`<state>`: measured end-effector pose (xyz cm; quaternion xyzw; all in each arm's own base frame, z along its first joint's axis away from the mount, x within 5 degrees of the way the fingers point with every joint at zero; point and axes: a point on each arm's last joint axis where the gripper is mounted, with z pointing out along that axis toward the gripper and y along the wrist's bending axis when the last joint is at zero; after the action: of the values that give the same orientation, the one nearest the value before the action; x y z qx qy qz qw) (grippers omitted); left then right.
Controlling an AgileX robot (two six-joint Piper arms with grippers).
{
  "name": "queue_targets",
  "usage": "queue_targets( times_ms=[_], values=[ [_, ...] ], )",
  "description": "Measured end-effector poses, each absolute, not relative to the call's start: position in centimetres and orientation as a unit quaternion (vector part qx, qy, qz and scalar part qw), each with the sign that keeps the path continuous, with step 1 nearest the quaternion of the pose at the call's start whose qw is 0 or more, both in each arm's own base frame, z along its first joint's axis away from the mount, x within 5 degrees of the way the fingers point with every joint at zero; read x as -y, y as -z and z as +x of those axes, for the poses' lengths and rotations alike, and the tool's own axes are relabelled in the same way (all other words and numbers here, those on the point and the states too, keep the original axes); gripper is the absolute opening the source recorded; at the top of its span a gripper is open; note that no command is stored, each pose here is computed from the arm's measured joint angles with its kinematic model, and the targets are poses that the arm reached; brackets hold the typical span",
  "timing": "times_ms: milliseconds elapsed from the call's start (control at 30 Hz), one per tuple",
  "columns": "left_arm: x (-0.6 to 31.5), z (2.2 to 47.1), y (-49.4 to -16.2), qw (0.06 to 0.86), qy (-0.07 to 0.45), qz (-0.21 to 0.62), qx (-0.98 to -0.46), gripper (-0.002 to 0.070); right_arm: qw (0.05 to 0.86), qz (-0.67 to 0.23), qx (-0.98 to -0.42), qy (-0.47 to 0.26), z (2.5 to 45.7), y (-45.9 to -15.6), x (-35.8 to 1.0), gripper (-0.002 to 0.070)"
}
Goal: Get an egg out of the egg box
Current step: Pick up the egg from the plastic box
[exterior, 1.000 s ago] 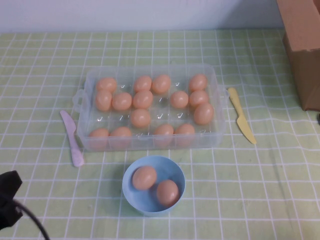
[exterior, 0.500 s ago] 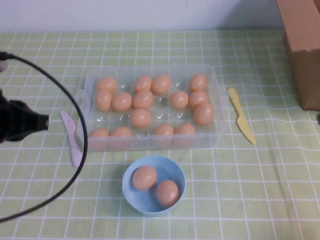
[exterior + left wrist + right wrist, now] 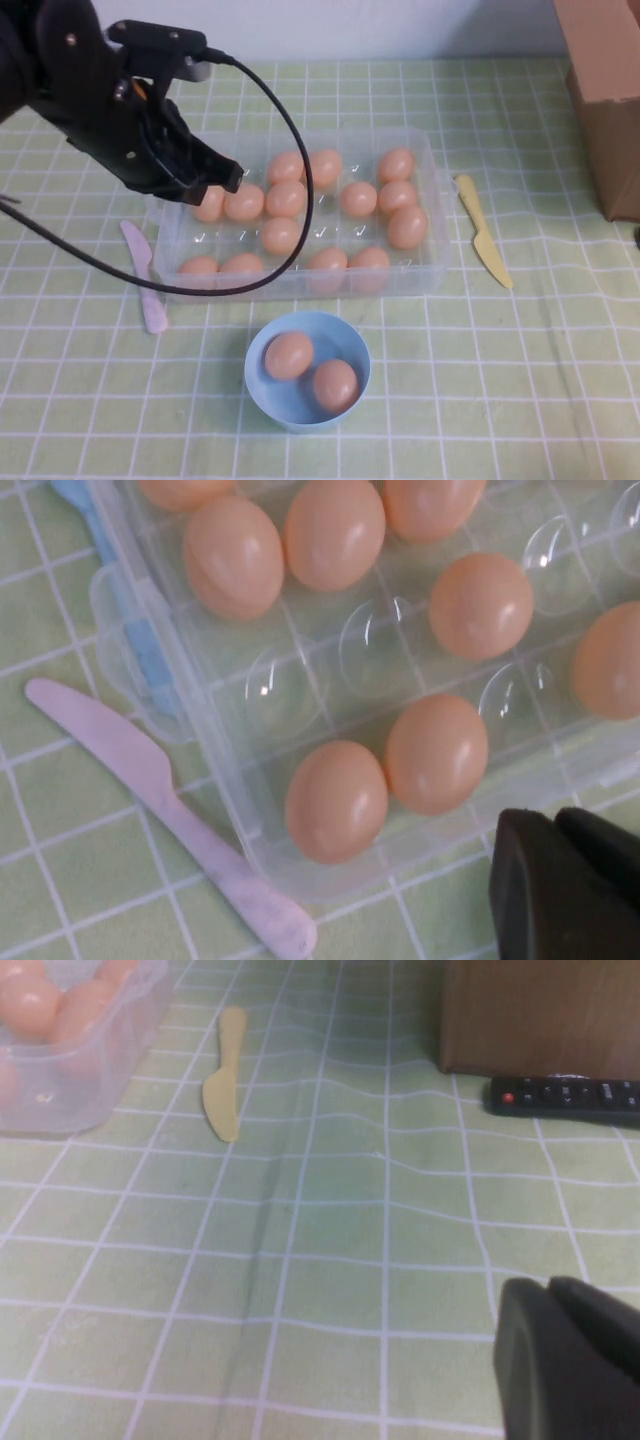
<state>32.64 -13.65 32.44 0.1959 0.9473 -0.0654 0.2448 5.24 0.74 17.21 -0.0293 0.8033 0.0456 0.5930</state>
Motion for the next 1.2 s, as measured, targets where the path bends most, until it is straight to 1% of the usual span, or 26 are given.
queue_targets(
  times_ms=[167, 333, 400, 467, 500, 667, 733, 867, 1067, 1200],
  values=[
    [15.3, 34.6, -30.1, 0.214, 0.05, 0.204, -0.954, -0.0002, 0.593, -0.029, -0.803, -0.046, 5.2, -17.2, -0.7, -0.0017],
    [15.8, 35.9, -28.1, 0.212, 0.037, 0.21, -0.954, -0.0002, 0.593, -0.029, -0.803, -0.046, 5.2, -17.2, -0.7, -0.0017],
    [15.8, 36.4, -27.6, 0.216, 0.028, 0.214, -0.952, 0.0008, 0.593, -0.029, -0.803, -0.046, 5.2, -17.2, -0.7, -0.0017],
    [15.8, 36.9, -27.0, 0.218, 0.011, 0.222, -0.95, 0.0046, 0.593, -0.029, -0.803, -0.046, 5.2, -17.2, -0.7, -0.0017],
    [15.8, 37.2, -26.8, 0.22, 0.004, 0.227, -0.949, 0.0081, 0.593, -0.029, -0.803, -0.046, 5.2, -17.2, -0.7, -0.0017],
    [16.0, 38.5, -26.5, 0.231, -0.006, 0.23, -0.945, 0.0318, 0.593, -0.029, -0.803, -0.046, 5.2, -17.2, -0.7, -0.0017],
    [16.1, 39.1, -26.4, 0.24, -0.005, 0.229, -0.943, 0.0367, 0.593, -0.029, -0.803, -0.046, 5.2, -17.2, -0.7, -0.0017],
    [16.3, 39.9, -25.9, 0.257, -0.01, 0.239, -0.936, 0.04, 0.593, -0.029, -0.803, -0.046, 5.2, -17.2, -0.7, -0.0017],
    [16.1, 40.7, -24.4, 0.255, -0.046, 0.263, -0.93, 0.0407, 0.593, -0.029, -0.803, -0.046, 5.2, -17.2, -0.7, -0.0017],
    [15.7, 41.3, -23.6, 0.253, -0.06, 0.278, -0.924, 0.0407, 0.593, -0.029, -0.803, -0.046, 5.2, -17.2, -0.7, -0.0017]
  ],
)
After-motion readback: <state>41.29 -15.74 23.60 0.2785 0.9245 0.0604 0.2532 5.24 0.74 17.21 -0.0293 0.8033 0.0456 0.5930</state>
